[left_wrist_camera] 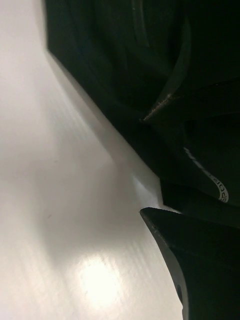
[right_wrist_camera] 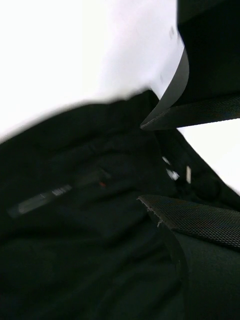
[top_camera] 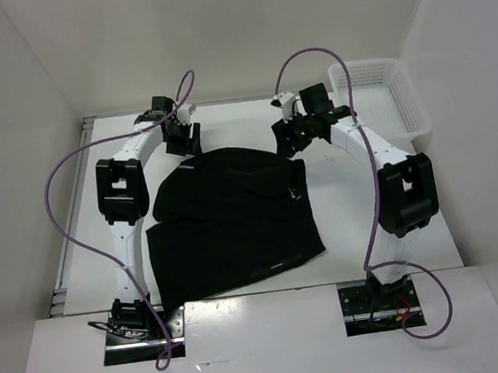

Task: Fold and stack the shorts
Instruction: Flatten the shorts out

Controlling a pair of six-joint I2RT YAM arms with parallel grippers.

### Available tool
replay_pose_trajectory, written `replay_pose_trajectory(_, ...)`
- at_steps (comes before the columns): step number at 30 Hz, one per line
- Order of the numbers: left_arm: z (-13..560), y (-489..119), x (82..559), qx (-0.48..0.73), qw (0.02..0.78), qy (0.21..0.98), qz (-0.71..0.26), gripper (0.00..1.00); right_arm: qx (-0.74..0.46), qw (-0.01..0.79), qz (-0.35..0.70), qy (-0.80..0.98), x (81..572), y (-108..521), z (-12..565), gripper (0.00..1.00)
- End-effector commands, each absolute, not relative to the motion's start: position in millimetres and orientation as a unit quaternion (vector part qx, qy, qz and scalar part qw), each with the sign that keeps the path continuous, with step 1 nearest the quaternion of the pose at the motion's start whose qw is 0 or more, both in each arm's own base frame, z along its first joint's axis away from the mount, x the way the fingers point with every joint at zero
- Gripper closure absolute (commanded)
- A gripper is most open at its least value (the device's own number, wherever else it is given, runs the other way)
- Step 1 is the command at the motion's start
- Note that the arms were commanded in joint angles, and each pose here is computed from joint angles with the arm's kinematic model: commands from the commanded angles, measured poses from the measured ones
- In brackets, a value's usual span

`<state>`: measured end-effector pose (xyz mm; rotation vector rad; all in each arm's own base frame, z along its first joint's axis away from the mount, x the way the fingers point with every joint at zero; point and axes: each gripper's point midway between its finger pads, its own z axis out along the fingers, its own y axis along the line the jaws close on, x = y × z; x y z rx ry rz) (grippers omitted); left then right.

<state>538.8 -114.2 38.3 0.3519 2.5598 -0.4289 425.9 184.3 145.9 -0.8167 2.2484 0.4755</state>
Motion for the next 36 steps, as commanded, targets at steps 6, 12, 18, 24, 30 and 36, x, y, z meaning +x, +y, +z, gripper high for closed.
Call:
replay_pose_trajectory(6, 1.6, -149.2, 458.7, 0.151, 0.127, 0.96, -0.198, 0.44, -0.216, 0.254, 0.333, 0.882, 379.6, 184.8, 126.8, 0.38)
replay_pose_trajectory(12, 2.8, -145.1, 454.5, 0.15, 0.125, 0.963, -0.188, 0.86, -0.181, 0.242, 0.341, 0.89, 390.8, 175.5, 116.7, 0.38)
replay_pose_trajectory(18, 33.3, -146.5, 472.2, 0.156, 0.167, 0.956, -0.184, 0.98, -0.122, 0.198, 0.372, 0.899, 386.0, 180.4, 89.1, 0.38)
replay_pose_trajectory(24, 68.9, -144.8, 492.2, 0.161, 0.221, 0.947, -0.169, 0.99, -0.06, 0.188, 0.382, 0.903, 411.0, 187.4, 76.2, 0.41)
replay_pose_trajectory(30, 84.4, -144.2, 497.8, 0.162, 0.24, 0.943, -0.165, 1.0, -0.002, 0.177, 0.397, 0.9, 422.2, 193.5, 75.7, 0.42)
replay_pose_trajectory(36, 96.0, -144.2, 506.4, 0.163, 0.257, 0.939, -0.161, 1.0, 0.038, 0.155, 0.398, 0.903, 416.3, 193.7, 73.7, 0.37)
